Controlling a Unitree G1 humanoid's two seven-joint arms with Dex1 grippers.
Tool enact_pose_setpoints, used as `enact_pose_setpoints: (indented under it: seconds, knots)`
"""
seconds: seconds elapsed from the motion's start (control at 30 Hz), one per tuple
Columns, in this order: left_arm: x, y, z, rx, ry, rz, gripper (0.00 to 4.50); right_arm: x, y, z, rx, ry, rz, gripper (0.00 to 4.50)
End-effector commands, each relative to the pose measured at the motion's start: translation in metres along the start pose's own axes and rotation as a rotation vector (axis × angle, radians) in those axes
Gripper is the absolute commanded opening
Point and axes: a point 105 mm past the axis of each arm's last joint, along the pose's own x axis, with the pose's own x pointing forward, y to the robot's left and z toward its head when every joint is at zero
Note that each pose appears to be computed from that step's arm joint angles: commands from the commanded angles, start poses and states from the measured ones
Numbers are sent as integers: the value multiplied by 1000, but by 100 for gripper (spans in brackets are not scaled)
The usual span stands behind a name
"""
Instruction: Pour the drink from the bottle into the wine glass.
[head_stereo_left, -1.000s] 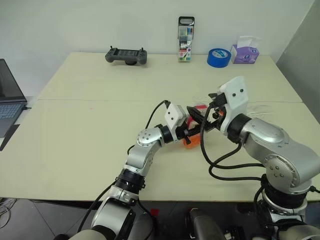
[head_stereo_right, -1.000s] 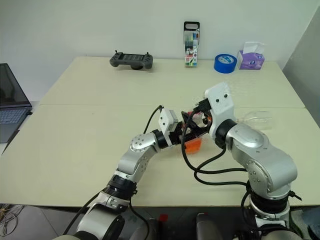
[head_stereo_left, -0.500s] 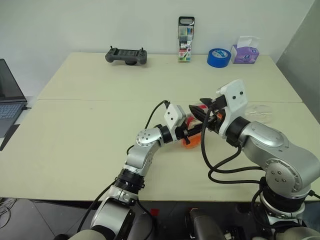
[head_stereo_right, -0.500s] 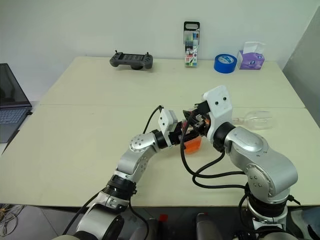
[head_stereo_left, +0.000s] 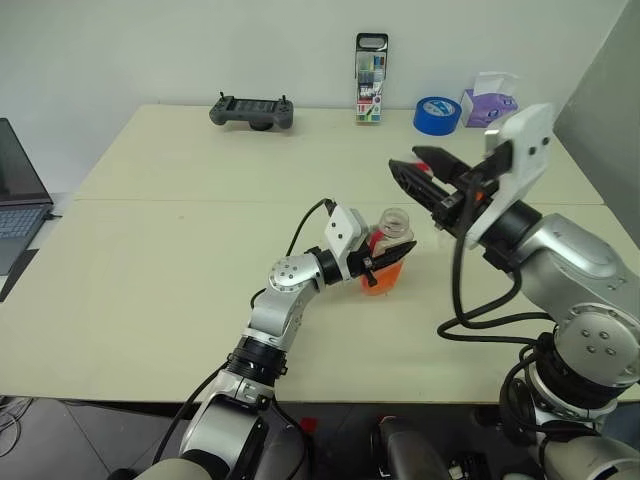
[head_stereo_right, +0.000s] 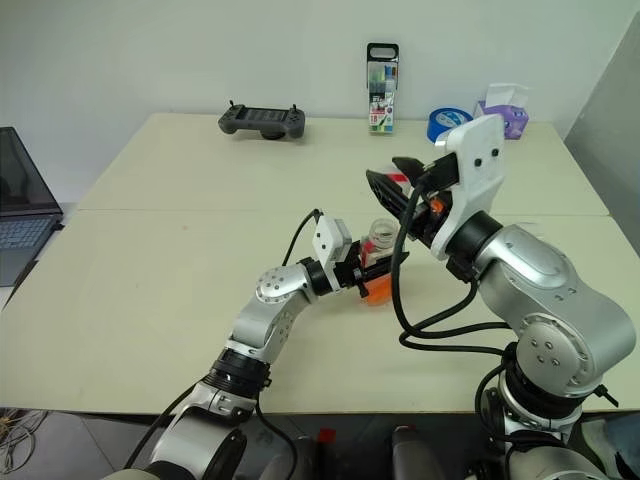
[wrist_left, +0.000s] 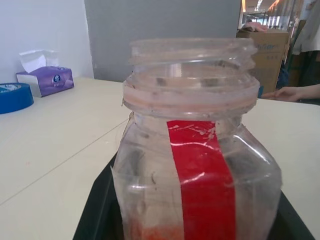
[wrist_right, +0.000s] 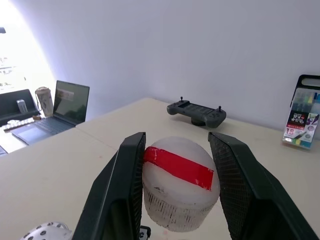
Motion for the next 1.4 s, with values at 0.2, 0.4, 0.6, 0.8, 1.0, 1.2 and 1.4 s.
enact_pose_setpoints:
  seconds: [0.2,0.4,0.6,0.8,1.0,1.2,1.4]
  knots:
    - [6,2,22,52,-82,14,164,-70,-96,-66,30,197,-598,169]
    - [7,16,34,79,-102,57,164,-123,-138,-134,118,289,-881,169]
    - [3,29,38,97,-100,94,164,-117,-130,-158,115,337,-792,340]
    - [-5,46,36,104,-85,166,164,-114,-128,-160,74,364,-782,450]
    - [-27,91,40,132,-70,367,164,-73,-92,-125,-40,356,-487,450]
    - [-83,147,47,216,-38,658,164,-23,18,-116,-38,411,192,450]
    - [-157,190,59,233,-36,966,164,66,41,-117,-16,288,217,450]
